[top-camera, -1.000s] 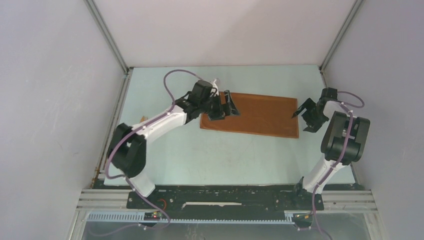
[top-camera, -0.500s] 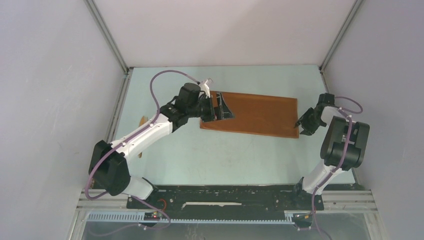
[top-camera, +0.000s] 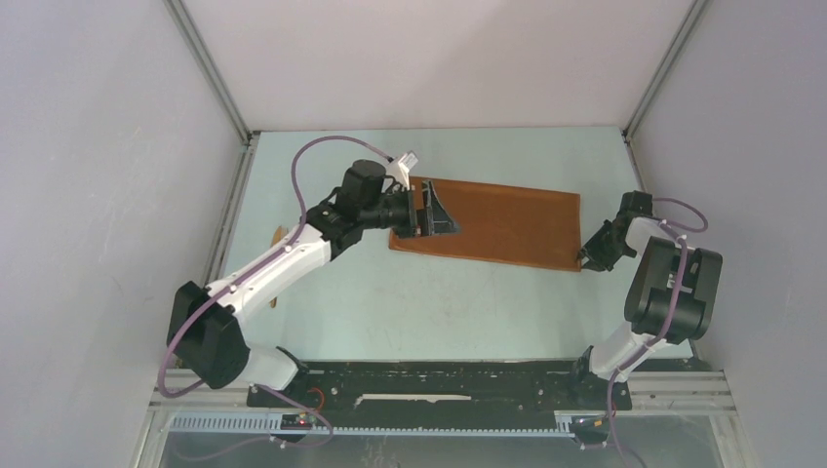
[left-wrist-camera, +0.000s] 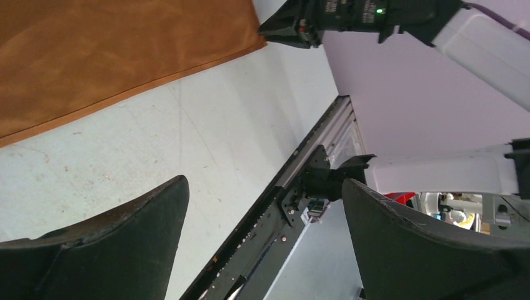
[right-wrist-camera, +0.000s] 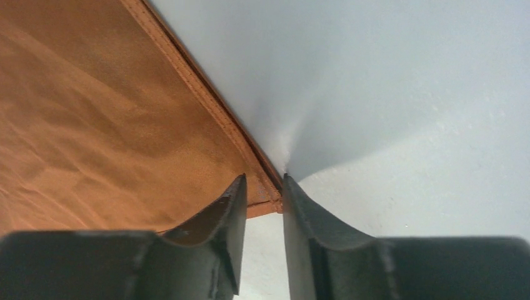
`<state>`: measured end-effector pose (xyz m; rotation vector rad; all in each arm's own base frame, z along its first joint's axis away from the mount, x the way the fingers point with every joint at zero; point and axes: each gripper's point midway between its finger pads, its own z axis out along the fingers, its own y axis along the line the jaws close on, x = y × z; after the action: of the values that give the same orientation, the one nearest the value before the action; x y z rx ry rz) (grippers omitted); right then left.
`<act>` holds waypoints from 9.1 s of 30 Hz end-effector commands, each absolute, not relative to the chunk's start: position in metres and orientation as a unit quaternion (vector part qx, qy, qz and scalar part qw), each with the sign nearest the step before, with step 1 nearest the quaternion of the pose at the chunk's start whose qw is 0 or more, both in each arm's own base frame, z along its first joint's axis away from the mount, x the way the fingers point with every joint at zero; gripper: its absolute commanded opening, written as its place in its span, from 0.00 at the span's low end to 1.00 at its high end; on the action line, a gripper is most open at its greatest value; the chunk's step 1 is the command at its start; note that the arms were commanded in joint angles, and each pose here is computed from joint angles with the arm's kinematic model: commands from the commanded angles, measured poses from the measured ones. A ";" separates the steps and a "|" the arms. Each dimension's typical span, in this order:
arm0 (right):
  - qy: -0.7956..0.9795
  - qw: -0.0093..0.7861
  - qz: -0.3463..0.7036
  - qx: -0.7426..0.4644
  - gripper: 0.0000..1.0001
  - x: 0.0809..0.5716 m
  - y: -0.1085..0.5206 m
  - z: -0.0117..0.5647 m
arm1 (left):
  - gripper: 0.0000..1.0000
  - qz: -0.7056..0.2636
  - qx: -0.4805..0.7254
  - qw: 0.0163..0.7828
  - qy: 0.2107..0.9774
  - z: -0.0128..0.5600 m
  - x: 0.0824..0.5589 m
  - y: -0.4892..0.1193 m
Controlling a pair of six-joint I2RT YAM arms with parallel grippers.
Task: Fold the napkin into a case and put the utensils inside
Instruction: Smooth out the rectangle-folded napkin at the center of the board, then pick up the rectangle-folded napkin from the center of the board, then fold the rectangle-folded napkin at the center of the board.
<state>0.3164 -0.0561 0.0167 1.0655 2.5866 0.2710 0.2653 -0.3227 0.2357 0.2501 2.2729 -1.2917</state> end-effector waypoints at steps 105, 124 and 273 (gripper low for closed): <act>0.952 0.066 -0.084 0.287 0.00 0.295 -0.123 0.040 | 0.99 -0.543 0.103 0.227 0.802 0.252 0.263 -0.296; 0.970 0.099 -0.101 0.199 0.00 0.331 -0.071 0.065 | 0.99 -0.542 0.103 0.228 0.802 0.252 0.263 -0.295; 0.830 0.093 0.519 0.180 0.67 0.393 0.202 0.046 | 0.97 -0.458 0.035 0.226 0.859 0.198 0.299 -0.279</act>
<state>0.3803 0.1979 0.0399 0.5243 2.5504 1.4596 0.2958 -0.2784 0.1797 0.0576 2.4260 -1.2825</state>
